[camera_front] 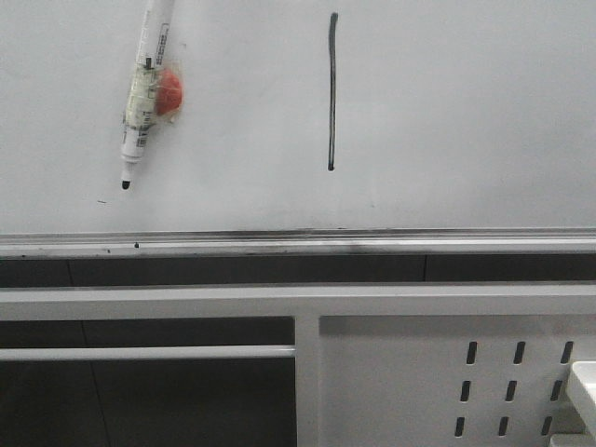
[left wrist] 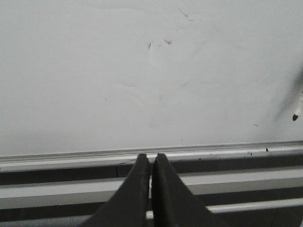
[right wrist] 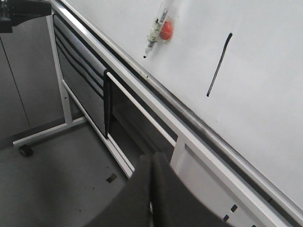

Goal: Write number 1 on whiteboard

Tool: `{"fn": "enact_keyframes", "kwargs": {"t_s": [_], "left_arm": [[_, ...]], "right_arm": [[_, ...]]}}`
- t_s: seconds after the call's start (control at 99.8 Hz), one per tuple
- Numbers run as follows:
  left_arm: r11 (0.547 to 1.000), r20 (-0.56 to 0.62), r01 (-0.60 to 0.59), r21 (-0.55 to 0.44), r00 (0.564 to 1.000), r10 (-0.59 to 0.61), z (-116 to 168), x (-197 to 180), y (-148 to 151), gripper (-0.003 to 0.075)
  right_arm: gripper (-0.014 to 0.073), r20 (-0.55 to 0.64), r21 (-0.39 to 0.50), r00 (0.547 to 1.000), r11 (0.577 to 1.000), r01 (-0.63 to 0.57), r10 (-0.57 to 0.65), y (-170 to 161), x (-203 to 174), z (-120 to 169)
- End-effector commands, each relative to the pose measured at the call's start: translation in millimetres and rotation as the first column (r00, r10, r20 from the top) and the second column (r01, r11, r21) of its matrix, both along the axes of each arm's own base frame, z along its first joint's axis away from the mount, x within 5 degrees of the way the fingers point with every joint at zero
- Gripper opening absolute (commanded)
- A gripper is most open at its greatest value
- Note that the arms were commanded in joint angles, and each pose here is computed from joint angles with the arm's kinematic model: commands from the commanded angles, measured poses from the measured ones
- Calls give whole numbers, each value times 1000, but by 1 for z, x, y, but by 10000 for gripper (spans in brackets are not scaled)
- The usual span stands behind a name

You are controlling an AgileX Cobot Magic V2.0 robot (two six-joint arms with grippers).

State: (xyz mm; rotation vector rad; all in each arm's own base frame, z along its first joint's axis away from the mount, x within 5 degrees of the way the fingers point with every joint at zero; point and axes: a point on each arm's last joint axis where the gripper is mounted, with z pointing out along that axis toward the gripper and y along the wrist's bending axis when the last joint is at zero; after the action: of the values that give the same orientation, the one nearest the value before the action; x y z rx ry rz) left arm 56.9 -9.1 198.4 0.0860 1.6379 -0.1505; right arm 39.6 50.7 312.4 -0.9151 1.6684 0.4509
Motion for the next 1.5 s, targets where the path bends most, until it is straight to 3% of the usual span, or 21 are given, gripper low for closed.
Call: {"fn": "enact_keyframes", "kwargs": {"t_s": [0.0, 0.401, 1.342, 1.392, 1.493], "left_arm": [[999, 119, -10, -38, 993, 14, 2, -2, 1, -20], [994, -131, -90, 69, 986, 98, -23, -3, 6, -20], [995, -132, -89, 53, 987, 96, -22, -3, 6, -20], [995, -132, -89, 53, 987, 96, -22, -3, 6, -20], [995, -132, -89, 53, 987, 96, -22, -3, 6, -20]], "right_arm": [[-69, 61, 66, 998, 997, 25, -29, 0, 2, 13], [-69, 60, 65, 998, 998, 24, -28, 0, 2, 13], [-70, 60, 65, 998, 998, 24, -28, 0, 2, 13], [-69, 116, 10, 992, 999, 51, -51, -3, 5, 13], [-69, 144, 19, 987, 997, 70, -72, -3, 9, 6]]}}
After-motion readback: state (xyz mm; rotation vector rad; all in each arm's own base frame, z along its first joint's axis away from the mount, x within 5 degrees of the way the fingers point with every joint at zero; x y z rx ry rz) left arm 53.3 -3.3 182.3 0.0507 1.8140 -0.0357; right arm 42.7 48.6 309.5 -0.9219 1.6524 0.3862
